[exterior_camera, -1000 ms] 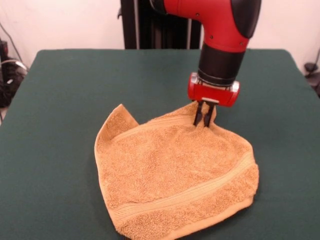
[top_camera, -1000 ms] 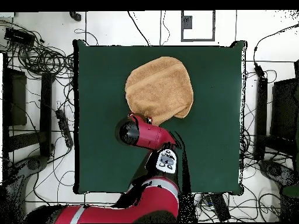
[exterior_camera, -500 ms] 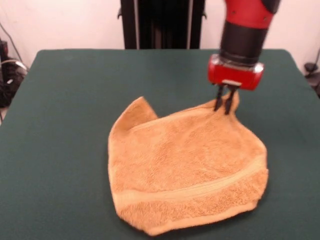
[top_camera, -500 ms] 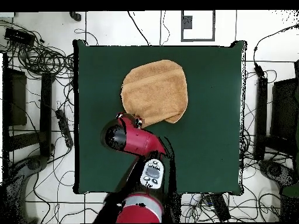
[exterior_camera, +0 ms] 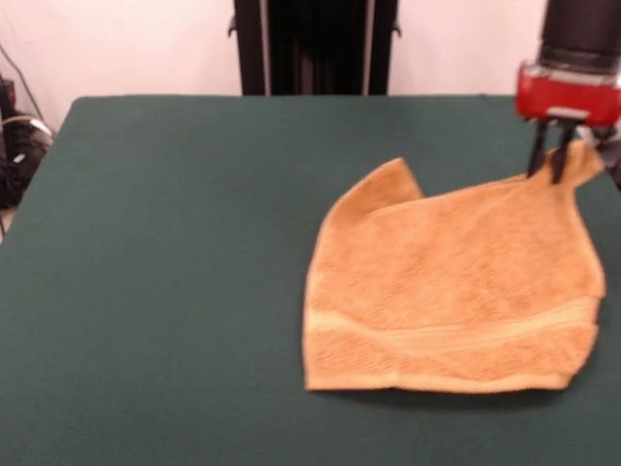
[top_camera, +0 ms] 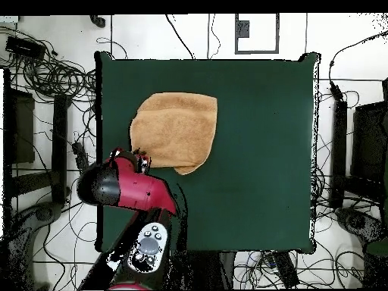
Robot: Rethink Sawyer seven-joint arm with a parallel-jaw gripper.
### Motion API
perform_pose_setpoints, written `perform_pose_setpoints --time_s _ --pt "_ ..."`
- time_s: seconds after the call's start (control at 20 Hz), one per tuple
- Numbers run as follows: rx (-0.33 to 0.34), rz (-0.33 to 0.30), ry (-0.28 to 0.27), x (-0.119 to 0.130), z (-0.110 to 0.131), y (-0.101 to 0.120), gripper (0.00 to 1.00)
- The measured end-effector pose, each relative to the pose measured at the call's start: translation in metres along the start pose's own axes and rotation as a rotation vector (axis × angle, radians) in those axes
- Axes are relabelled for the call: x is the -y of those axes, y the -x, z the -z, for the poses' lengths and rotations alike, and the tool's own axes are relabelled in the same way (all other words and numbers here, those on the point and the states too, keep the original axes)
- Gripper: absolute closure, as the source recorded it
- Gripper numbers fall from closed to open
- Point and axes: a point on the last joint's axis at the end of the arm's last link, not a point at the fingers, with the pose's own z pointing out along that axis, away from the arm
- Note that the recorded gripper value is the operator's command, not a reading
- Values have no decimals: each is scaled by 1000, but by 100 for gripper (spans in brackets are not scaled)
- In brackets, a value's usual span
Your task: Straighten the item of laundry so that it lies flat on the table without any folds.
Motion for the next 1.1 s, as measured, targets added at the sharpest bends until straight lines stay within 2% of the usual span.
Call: perform_pose_setpoints --time_s 0.15,0.3,0.55,0.6,0.75,0.85,1.1 --pt "-21 -33 13 -13 10 -7 100" --pt "-32 -62 23 -15 14 -4 100" --pt "-47 -139 33 13 3 25 100" --pt "-47 -185 37 31 -3 42 0" --pt "-44 -202 38 39 -5 49 0" --pt "-26 -237 39 58 -10 66 0" --pt "13 -262 41 75 -15 81 0"
